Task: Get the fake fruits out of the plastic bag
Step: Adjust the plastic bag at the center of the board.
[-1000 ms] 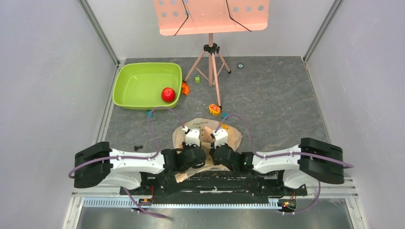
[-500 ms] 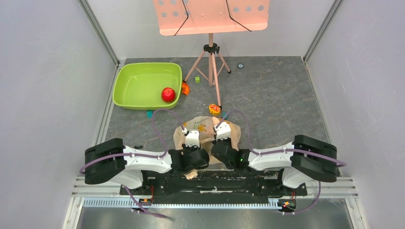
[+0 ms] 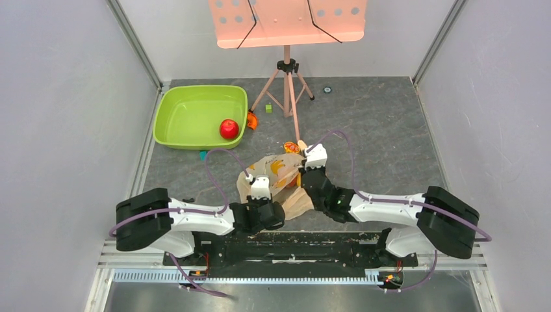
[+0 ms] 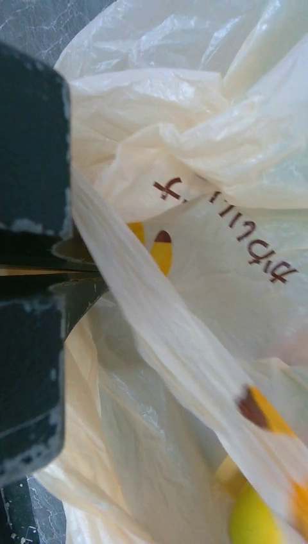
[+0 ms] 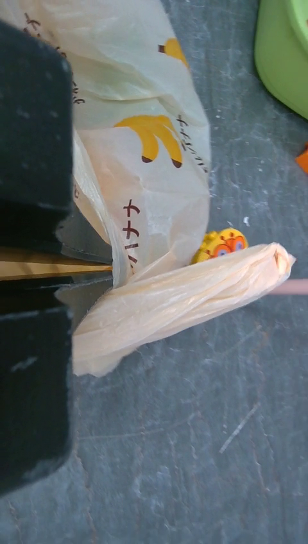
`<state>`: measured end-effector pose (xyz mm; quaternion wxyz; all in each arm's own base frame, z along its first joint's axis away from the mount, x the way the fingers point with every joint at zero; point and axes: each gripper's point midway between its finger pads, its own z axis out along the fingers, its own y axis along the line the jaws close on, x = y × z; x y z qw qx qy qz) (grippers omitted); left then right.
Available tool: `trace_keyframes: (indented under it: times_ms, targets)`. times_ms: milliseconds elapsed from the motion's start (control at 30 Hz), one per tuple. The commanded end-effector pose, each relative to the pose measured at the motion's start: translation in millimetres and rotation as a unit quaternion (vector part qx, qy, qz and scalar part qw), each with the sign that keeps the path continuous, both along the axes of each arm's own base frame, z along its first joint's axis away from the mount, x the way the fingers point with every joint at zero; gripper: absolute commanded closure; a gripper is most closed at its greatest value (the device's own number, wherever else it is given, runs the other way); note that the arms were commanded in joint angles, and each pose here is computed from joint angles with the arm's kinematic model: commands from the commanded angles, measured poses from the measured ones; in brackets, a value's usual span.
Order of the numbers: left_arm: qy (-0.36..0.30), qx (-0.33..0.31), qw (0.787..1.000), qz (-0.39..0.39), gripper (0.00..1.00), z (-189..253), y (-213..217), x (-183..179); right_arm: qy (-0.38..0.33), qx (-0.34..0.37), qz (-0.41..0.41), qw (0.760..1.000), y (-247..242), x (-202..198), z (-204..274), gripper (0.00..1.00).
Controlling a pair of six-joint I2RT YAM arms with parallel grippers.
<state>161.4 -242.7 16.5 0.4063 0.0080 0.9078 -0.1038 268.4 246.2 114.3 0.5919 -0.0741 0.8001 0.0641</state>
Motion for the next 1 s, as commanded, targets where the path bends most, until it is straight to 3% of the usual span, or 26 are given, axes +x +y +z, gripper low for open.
trace_keyframes:
  times_ms: [0,433,533,667,967]
  targets:
    - [0.005,0.027,0.999,0.028,0.98,-10.4,20.0,0.3,-0.055,0.017,-0.009,0.998,-1.1,30.1,57.3,0.9]
    - [0.011,0.026,0.999,0.034,0.98,-12.8,23.2,1.0,-0.086,0.005,0.008,0.996,-21.2,60.8,106.5,0.74]
    - [0.006,0.022,0.999,0.023,0.98,-6.8,18.2,2.0,-0.086,0.004,0.128,0.988,8.4,41.8,112.9,0.73]
    - [-0.008,0.007,1.0,0.008,0.98,7.2,12.3,5.0,-0.055,0.014,0.281,0.958,49.8,-3.7,106.5,0.76]
    - [-0.037,-0.033,0.999,-0.004,0.97,34.8,-2.0,13.4,-0.016,0.044,0.346,0.937,79.8,-74.7,75.1,0.88]
